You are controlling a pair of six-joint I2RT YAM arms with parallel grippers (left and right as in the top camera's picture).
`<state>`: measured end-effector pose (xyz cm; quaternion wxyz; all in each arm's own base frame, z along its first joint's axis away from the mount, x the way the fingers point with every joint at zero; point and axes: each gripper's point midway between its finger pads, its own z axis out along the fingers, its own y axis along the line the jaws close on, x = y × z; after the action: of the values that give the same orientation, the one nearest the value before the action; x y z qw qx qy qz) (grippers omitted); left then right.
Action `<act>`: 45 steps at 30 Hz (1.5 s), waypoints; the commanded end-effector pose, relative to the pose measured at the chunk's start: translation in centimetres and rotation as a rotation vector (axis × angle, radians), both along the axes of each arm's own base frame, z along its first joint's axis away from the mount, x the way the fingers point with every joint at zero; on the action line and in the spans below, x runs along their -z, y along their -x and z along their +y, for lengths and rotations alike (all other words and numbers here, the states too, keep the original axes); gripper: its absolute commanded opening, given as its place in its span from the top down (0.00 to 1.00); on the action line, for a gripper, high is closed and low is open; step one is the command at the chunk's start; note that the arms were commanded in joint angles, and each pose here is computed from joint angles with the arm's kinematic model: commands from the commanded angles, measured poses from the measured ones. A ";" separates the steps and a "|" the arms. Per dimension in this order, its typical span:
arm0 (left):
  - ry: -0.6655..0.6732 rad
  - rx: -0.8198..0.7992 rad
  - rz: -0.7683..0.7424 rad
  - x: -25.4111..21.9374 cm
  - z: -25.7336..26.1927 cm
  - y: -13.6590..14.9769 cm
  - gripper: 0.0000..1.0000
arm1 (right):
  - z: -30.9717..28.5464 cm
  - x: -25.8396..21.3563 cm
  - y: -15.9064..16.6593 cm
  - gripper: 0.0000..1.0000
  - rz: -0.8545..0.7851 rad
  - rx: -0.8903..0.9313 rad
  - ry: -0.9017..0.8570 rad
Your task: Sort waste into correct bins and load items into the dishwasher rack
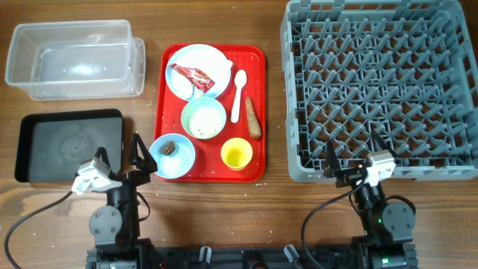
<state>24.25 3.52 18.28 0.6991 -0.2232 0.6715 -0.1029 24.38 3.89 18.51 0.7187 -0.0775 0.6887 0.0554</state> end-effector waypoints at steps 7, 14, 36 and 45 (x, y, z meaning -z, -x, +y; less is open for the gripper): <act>-0.119 0.042 0.063 -3.5 -0.6 -1.1 0.00 | 0.8 -4.8 -0.7 0.00 0.017 -0.050 -0.001; -0.116 0.148 0.172 -8.5 -1.9 -6.4 0.00 | 2.7 -10.3 -4.0 0.00 0.106 -0.145 0.002; 0.013 0.545 0.863 3.4 -16.2 -26.5 0.00 | 3.7 -11.7 -8.0 0.00 0.648 -0.181 0.007; 0.071 0.138 0.970 10.1 -14.1 -27.1 0.00 | 3.7 -9.9 -8.3 0.00 0.711 -0.184 0.021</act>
<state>51.07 -11.03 10.34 0.2788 -0.1764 0.9358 -0.1239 32.26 7.23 28.16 0.4262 -0.1183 0.8878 0.1273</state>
